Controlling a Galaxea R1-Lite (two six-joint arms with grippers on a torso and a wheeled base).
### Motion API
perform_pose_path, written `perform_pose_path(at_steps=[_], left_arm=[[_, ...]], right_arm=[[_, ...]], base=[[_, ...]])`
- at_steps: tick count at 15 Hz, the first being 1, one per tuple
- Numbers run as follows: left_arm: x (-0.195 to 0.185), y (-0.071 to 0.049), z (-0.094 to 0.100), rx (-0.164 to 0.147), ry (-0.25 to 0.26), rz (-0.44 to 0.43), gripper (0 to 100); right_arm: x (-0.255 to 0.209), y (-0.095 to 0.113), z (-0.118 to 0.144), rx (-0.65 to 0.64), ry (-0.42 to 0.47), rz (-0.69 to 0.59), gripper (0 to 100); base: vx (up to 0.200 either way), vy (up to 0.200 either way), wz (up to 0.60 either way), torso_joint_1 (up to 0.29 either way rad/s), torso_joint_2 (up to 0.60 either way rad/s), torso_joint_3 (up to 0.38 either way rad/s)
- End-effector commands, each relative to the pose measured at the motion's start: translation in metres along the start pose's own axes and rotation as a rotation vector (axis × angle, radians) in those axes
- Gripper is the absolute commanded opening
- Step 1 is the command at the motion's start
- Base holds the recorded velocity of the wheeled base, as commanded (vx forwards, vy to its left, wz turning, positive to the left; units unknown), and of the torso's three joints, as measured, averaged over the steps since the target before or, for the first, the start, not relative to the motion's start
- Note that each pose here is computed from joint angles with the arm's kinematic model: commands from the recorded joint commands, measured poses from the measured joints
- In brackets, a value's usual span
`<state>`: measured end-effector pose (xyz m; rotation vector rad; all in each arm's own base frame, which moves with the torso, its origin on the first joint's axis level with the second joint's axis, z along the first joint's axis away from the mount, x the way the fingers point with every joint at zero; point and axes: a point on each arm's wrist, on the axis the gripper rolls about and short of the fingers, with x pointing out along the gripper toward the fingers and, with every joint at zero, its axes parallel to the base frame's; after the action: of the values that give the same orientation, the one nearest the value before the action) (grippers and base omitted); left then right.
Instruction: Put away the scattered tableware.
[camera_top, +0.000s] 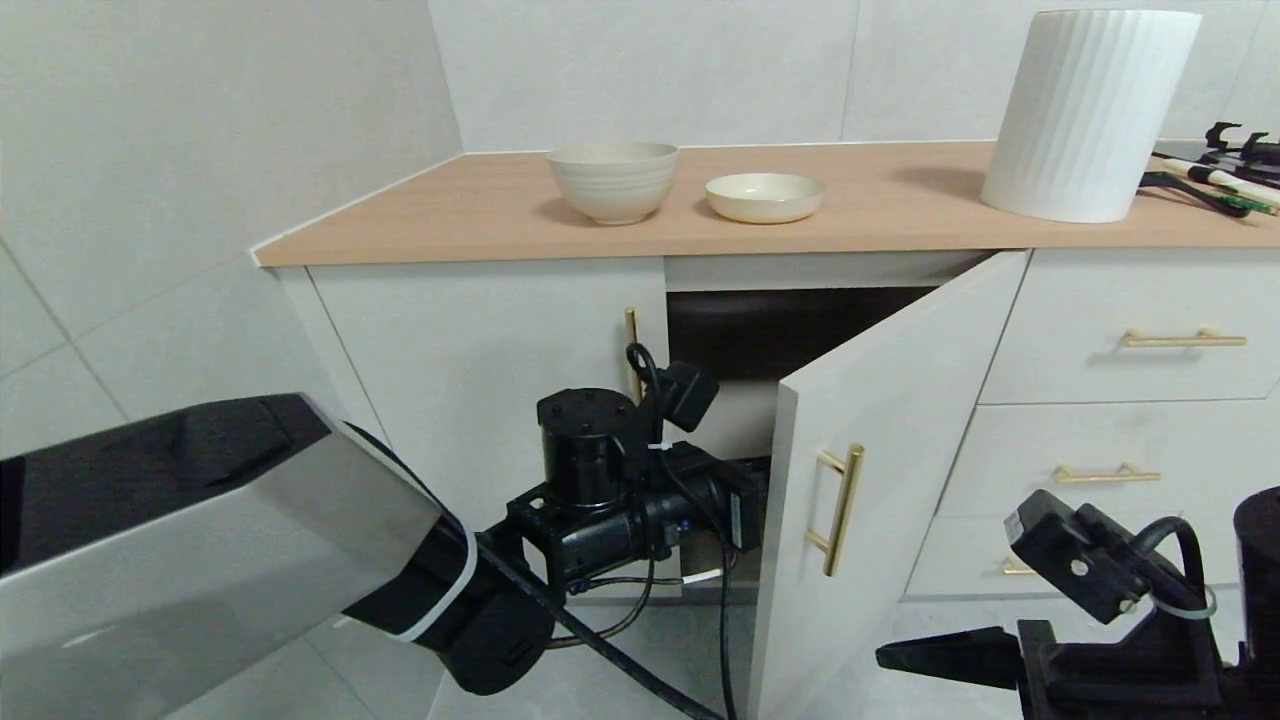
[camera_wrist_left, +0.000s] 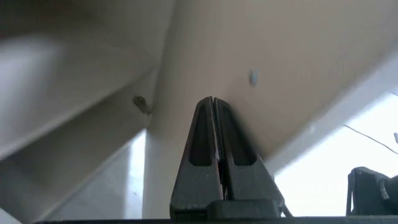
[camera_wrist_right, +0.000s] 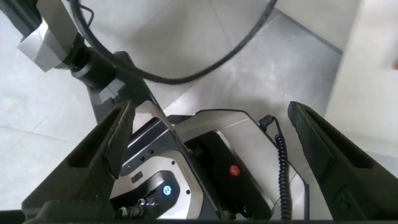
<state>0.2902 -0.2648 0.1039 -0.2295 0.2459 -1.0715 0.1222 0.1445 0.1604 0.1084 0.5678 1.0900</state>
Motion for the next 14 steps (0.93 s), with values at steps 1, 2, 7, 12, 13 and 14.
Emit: perform_pose_path(at_steps=[1, 2, 7, 12, 13, 14], left_arm=[[0.004, 0.001, -0.001, 0.002, -0.003, -0.005, 0], [0.006, 0.002, 0.000, 0.002, -0.003, -0.003, 0], [0.018, 0.003, -0.002, -0.002, -0.004, 0.048, 0], [0.030, -0.053, -0.005, 0.023, -0.022, -0.009, 0], [0.022, -0.085, 0.000, 0.013, -0.019, -0.100, 0], [0.010, -0.106, 0.004, -0.017, 0.004, -0.213, 0]], right_arm=[[0.000, 0.000, 0.000, 0.000, 0.002, 0.002, 100], [0.000, 0.000, 0.000, -0.001, 0.000, -0.001, 100], [0.000, 0.000, 0.001, -0.002, -0.003, 0.000, 100], [-0.006, 0.009, 0.003, -0.025, -0.029, 0.036, 100], [-0.011, 0.014, 0.003, -0.039, -0.043, 0.057, 100], [-0.017, 0.019, 0.004, -0.052, -0.060, 0.080, 100]], base=[[0.000, 0.000, 0.00, 0.000, 0.00, 0.000], [0.000, 0.000, 0.00, 0.000, 0.00, 0.000], [0.000, 0.000, 0.00, 0.000, 0.00, 0.000], [0.000, 0.000, 0.00, 0.000, 0.00, 0.000], [0.000, 0.000, 0.00, 0.000, 0.00, 0.000], [0.000, 0.000, 0.00, 0.000, 0.00, 0.000]])
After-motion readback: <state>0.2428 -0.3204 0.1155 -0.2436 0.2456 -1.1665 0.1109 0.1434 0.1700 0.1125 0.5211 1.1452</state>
